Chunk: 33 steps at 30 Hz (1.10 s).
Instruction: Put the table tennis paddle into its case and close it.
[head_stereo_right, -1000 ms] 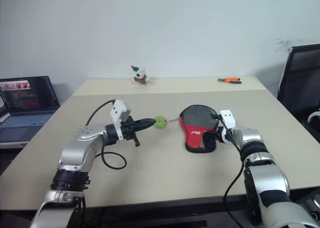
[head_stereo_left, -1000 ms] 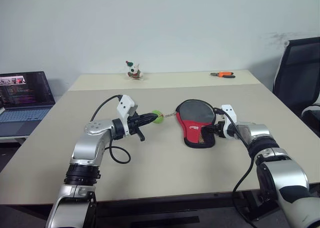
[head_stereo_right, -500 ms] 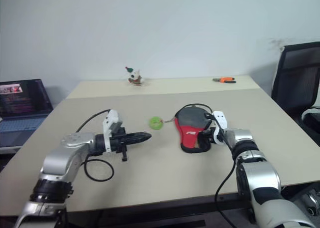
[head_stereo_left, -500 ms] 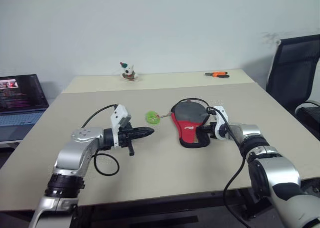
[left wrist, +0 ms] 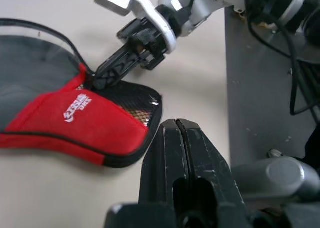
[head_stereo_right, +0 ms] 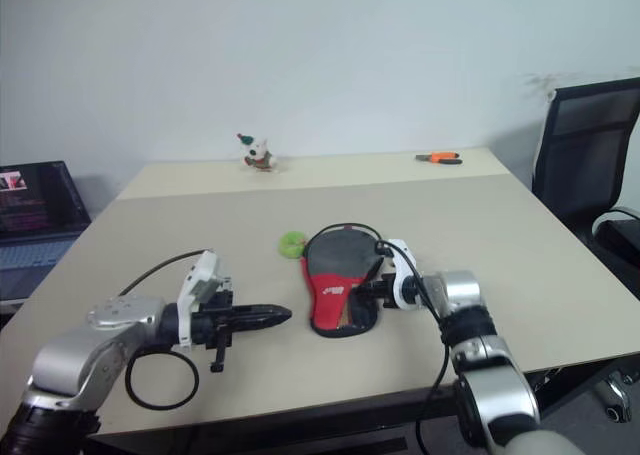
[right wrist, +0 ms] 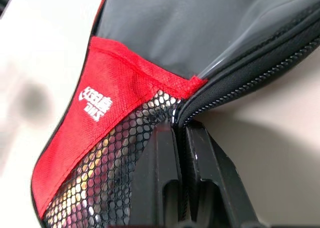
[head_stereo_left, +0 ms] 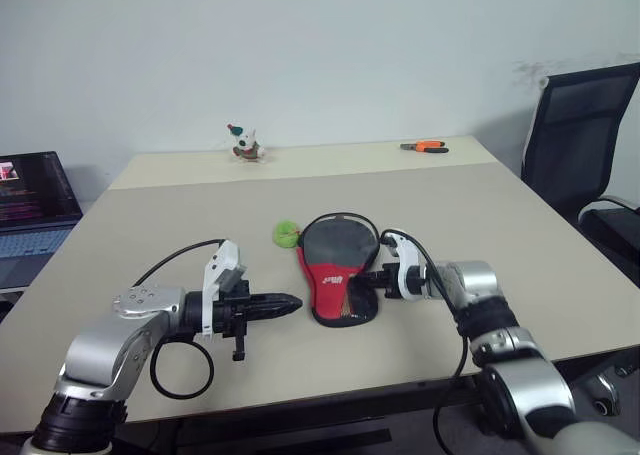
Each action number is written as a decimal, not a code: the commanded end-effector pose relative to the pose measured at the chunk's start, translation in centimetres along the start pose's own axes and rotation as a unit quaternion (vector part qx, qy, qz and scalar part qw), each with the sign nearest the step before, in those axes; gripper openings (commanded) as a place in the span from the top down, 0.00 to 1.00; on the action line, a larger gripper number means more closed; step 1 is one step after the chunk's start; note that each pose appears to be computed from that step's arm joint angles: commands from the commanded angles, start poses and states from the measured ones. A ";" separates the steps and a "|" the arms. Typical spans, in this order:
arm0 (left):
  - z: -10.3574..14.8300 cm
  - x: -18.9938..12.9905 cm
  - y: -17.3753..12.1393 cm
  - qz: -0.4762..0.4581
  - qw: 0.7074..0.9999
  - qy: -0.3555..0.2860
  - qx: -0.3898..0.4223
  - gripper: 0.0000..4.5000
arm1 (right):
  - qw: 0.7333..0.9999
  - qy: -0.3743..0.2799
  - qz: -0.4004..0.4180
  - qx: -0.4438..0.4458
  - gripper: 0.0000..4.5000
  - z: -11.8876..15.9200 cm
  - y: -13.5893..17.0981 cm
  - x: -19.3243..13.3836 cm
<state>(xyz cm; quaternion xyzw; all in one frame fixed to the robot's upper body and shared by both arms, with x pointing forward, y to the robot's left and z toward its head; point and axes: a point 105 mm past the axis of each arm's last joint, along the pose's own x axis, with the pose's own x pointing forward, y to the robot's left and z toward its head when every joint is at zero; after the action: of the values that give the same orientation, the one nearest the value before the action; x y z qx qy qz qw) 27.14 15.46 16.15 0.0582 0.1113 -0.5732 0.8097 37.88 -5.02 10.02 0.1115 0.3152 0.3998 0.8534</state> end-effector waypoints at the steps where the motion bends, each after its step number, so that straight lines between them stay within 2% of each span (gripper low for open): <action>1: 0.9 -0.6 -0.9 0.002 1.000 -0.006 0.013 1.00 | 0.999 0.019 0.028 0.023 0.99 -2.2 3.0 -1.6; 6: 0.6 -0.8 -1.3 0.000 1.000 -0.001 0.006 1.00 | 0.999 0.023 0.018 0.044 0.99 -4.3 4.3 -3.8; 11: 0.6 -0.7 -1.2 -0.003 1.000 0.001 0.004 1.00 | 0.997 0.028 -0.009 0.076 0.99 -6.1 3.8 -5.0; 18: 0.5 -0.4 -1.0 -0.004 1.000 0.003 0.004 1.00 | 0.996 0.024 -0.028 0.083 0.99 -6.2 3.1 -5.3; 25: 0.3 -0.5 -0.9 0.001 1.000 0.005 0.005 1.00 | 0.996 0.021 -0.006 0.084 0.99 -6.5 4.1 -5.2; 29: 0.2 -0.5 -0.8 0.011 1.000 0.003 -0.002 1.00 | 0.999 0.022 -0.001 0.050 0.76 -6.7 4.8 -5.9; 33: 0.2 -0.5 -0.7 0.022 1.000 -0.002 -0.004 1.00 | 1.000 -0.001 0.017 0.013 0.44 -5.8 5.8 -6.7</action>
<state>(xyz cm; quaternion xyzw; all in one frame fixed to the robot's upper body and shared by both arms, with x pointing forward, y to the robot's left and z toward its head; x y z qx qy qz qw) 26.40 15.64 15.62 0.0476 0.1294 -0.5566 0.8193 27.82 -7.12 9.65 0.1358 0.3494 0.3846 0.8435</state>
